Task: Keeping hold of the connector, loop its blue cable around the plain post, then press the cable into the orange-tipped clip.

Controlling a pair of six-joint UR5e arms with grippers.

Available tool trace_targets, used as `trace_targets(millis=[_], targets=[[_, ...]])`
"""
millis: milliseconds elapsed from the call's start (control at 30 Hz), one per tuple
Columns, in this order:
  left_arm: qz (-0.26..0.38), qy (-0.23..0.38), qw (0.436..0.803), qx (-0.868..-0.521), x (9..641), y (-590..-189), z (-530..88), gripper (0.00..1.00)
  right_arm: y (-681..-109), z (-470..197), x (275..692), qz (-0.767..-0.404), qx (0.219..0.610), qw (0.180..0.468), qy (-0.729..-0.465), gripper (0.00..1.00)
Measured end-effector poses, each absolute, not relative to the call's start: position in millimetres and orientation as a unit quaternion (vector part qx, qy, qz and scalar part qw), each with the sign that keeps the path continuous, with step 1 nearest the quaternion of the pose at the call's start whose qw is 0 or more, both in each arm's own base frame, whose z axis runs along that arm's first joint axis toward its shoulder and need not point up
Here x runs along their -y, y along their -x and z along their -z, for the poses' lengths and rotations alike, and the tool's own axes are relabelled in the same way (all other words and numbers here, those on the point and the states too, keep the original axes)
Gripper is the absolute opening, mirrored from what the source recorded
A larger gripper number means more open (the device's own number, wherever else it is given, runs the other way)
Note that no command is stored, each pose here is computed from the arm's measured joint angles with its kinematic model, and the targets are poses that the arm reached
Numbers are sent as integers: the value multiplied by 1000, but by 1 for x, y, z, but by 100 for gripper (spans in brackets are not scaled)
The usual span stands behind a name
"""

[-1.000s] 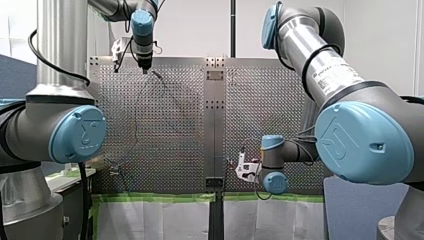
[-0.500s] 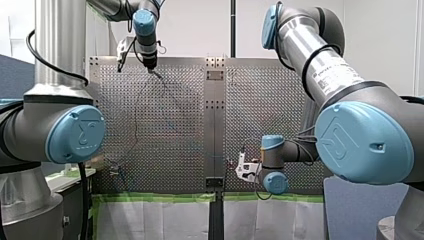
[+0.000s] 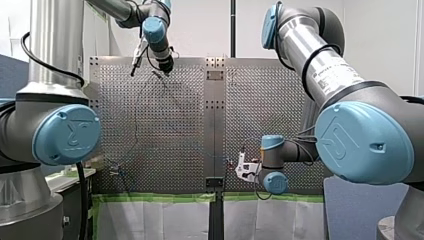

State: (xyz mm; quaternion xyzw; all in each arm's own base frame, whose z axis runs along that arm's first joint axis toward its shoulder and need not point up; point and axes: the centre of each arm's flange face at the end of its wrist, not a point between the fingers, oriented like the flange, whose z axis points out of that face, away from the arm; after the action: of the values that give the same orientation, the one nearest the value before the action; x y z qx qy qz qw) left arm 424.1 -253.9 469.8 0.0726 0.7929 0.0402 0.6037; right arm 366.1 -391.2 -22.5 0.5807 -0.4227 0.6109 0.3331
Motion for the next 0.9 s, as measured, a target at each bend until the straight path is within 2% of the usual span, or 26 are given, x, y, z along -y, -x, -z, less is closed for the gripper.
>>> trace_targets(millis=[267,600,900], targets=[[-74,-107,604,-786,287,-436,-437,100,-366,22,392,-613,423,333,-579,0],[-133,-101,617,-769,283,-456,-425,100,-368,22,390,-614,421,331,-580,0],[-181,-109,593,-777,283,-478,-386,100,-368,22,390,-614,421,329,-580,0]])
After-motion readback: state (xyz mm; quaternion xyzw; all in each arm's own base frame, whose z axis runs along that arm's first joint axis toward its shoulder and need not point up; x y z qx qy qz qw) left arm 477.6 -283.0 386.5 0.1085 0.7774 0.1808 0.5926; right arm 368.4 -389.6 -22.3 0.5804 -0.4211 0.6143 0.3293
